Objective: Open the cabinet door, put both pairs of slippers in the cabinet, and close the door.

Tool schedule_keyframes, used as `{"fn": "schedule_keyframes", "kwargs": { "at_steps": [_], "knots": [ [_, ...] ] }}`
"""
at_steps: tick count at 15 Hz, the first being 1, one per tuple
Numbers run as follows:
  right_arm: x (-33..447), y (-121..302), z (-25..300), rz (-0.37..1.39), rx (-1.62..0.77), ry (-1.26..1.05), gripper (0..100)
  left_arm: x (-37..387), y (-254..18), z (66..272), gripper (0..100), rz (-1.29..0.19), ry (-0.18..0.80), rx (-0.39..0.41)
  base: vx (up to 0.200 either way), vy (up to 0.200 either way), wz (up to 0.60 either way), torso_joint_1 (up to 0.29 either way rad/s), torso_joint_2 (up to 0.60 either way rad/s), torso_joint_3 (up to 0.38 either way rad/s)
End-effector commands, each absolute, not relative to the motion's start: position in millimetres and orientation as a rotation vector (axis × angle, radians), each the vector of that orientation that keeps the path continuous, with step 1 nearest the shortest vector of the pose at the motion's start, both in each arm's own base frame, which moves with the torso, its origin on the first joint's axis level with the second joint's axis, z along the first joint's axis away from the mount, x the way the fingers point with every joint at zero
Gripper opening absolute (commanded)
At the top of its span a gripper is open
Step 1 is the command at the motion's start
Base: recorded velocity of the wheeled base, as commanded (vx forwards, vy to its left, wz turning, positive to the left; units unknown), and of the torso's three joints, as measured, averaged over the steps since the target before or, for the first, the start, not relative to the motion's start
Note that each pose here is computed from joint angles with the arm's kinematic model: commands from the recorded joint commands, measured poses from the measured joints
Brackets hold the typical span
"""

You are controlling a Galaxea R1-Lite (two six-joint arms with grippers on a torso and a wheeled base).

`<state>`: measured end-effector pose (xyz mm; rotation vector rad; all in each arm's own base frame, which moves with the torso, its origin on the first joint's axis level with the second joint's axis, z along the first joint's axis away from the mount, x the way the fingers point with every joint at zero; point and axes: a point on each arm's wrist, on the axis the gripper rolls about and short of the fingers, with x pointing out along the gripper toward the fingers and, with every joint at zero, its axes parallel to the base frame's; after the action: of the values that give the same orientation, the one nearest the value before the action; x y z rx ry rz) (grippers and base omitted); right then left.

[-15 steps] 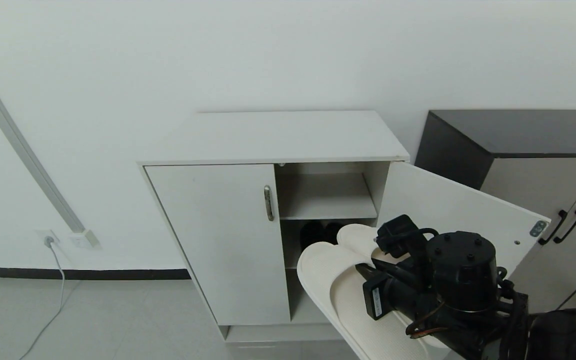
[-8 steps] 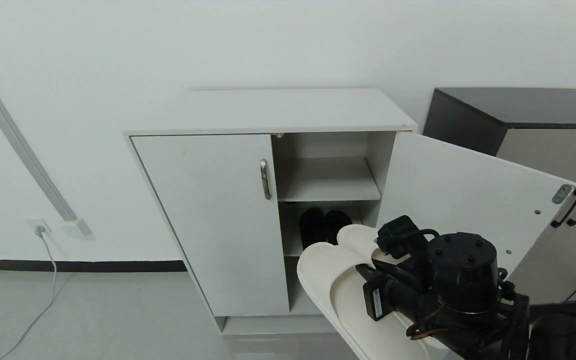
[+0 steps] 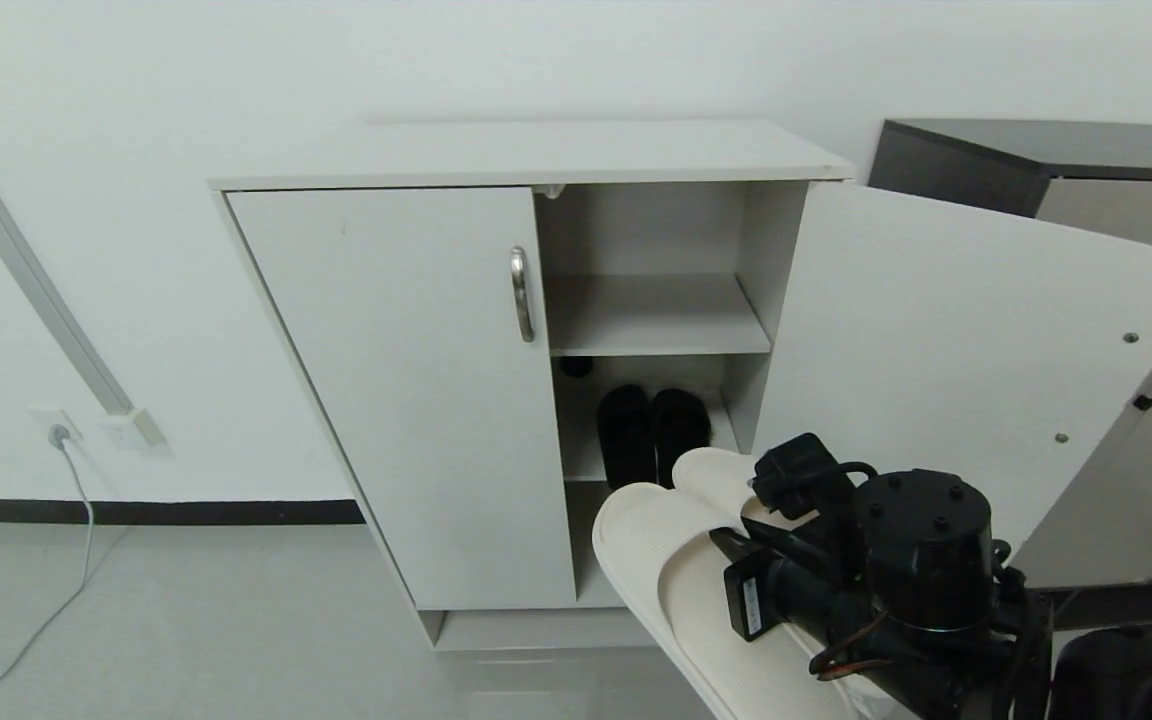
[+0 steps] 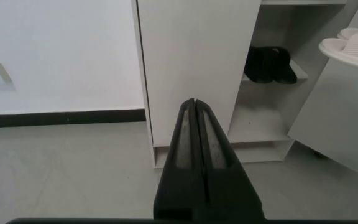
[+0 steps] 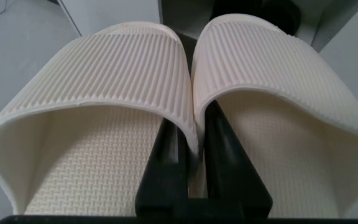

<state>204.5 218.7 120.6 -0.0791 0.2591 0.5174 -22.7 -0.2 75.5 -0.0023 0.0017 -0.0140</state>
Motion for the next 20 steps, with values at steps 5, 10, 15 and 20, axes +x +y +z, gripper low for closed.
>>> {"fn": "schedule_keyframes", "kwargs": {
  "at_steps": [5,10,15,20],
  "knots": [
    [204.0,218.3,116.8,0.519,-0.086,0.27,0,-22.7,-0.2,75.5,0,-0.014,0.002,-0.002,0.0,0.0,0.0,-0.03,0.39,0.355],
    [211.7,226.6,105.4,0.517,-0.1,0.222,0,-22.7,-0.2,75.5,0,-0.014,0.002,-0.003,0.0,0.0,0.0,0.002,0.05,0.048],
    [240.8,253.7,117.9,0.262,-0.084,0.128,0,-22.7,-0.2,75.5,0,-0.014,0.002,-0.002,0.0,0.0,0.0,0.0,0.0,0.0],
    [242.5,275.1,171.0,0.169,0.003,0.166,0,-22.7,-0.2,75.5,0,-0.014,0.002,-0.002,0.0,0.0,0.0,0.0,0.0,0.0]
  ]
}}
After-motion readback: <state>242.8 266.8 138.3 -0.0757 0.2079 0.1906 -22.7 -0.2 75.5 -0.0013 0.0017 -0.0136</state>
